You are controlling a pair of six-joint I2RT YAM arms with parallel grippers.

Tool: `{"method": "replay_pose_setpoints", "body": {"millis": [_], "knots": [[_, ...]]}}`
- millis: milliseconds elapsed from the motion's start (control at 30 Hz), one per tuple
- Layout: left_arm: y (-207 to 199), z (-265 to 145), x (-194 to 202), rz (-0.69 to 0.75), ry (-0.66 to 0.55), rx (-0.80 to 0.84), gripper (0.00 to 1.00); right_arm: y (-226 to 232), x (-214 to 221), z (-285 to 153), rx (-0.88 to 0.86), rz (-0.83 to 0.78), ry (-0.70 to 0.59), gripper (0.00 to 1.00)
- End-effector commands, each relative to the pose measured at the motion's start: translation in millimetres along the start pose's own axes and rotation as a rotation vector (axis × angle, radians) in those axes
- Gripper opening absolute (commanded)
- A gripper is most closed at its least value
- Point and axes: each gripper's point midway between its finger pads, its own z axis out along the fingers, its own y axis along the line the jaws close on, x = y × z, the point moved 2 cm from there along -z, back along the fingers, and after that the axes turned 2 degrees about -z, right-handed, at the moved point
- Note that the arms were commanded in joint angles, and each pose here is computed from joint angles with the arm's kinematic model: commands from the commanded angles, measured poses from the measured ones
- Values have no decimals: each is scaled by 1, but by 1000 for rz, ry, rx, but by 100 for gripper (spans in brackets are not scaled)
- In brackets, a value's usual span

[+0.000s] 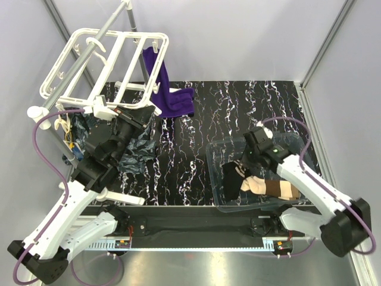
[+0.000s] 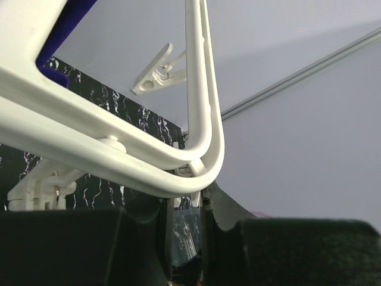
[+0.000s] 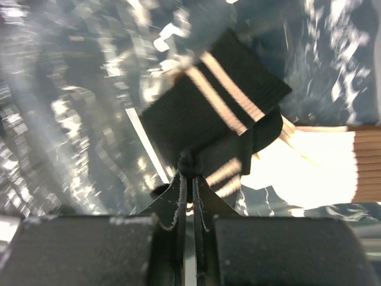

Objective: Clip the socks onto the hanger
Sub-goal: Pick up the sock from the bin, then clamp the sock onto the hanger.

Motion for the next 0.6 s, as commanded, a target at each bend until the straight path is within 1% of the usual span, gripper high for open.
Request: {"method": "replay_pose_setpoints", "body": {"millis": [0, 133, 233, 267, 333, 367, 433, 467, 500, 533, 567], "knots": [[-7, -8, 12, 5, 76, 48, 0, 10, -32, -52, -70, -135, -126, 0], [-11, -10, 12, -9, 83, 60, 0, 34, -46, -96, -251, -252, -197, 0], [-12, -10, 14, -21, 96, 70, 0, 68, -50, -126, -466, -381, -219, 0], [-14, -10, 15, -23, 101, 75, 0, 90, -49, -142, -618, -452, -236, 0], [-16, -11, 16, -34, 113, 82, 0, 119, -49, -166, -795, -553, -273, 0], [-18, -12, 16, -39, 116, 88, 0, 138, -48, -185, -934, -638, -316, 0], [-23, -13, 16, -49, 130, 104, 0, 162, -52, -202, -1061, -710, -337, 0], [-25, -14, 17, -49, 142, 113, 0, 174, -50, -218, -1168, -750, -343, 0], [-28, -15, 17, -50, 146, 121, 0, 184, -55, -236, -1239, -772, -363, 0], [-30, -16, 16, -43, 147, 134, 0, 195, -56, -233, -1278, -777, -326, 0], [-33, -17, 16, -39, 154, 148, 0, 204, -54, -247, -1371, -789, -300, 0]]}}
